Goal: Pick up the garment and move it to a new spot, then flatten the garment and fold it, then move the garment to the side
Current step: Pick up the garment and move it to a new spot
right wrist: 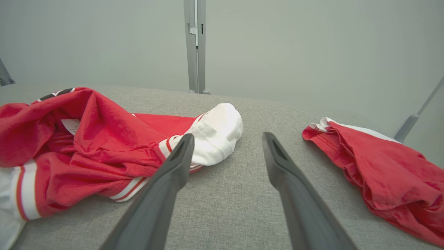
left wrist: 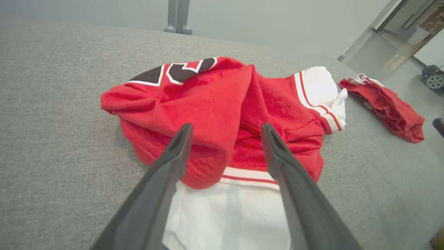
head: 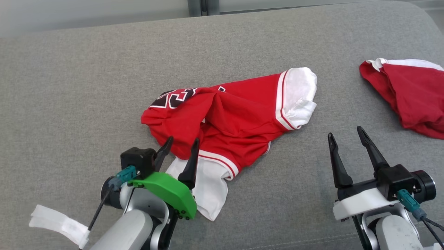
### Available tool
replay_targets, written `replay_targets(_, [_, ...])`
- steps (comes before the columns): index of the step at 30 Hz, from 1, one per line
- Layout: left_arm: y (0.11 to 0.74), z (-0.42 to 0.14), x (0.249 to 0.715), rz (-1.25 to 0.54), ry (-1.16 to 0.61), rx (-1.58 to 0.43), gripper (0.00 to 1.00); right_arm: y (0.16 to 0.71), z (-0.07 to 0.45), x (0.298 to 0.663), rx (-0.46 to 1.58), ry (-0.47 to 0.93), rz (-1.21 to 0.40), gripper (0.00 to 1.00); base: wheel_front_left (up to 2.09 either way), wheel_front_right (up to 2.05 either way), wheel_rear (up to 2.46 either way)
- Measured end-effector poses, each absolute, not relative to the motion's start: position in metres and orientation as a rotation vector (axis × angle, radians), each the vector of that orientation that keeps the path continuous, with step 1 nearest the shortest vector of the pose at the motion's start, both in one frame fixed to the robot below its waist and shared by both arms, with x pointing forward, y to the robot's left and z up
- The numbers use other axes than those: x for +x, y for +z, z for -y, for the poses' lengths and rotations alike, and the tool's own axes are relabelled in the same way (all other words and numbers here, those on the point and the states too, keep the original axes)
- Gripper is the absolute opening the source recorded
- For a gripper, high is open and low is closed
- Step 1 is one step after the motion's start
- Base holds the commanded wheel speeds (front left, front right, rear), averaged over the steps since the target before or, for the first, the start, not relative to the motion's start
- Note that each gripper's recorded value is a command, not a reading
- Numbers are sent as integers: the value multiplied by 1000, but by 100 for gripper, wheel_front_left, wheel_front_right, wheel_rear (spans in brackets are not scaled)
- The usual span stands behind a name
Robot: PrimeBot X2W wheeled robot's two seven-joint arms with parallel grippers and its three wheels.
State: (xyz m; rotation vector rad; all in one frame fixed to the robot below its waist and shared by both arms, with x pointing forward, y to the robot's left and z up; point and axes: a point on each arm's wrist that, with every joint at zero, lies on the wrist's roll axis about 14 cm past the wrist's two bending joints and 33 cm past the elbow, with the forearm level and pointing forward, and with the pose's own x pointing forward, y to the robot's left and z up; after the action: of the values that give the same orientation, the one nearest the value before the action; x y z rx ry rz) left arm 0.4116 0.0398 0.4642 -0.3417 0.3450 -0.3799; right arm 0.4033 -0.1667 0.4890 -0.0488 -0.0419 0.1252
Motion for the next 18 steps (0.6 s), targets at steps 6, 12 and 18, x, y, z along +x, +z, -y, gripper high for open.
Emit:
replay_targets(6, [483, -45, 419, -212, -329, -313, 100, 501, 177, 397, -53, 90, 75, 100, 0, 0, 0])
replay_targets(12, [469, -81, 389, -186, -232, -259, 100, 509, 187, 375, -54, 57, 89, 100, 0, 0, 0])
replay_targets(18, [468, -108, 364, -163, -209, -240, 100, 509, 193, 359, -56, 37, 87, 100, 0, 0, 0])
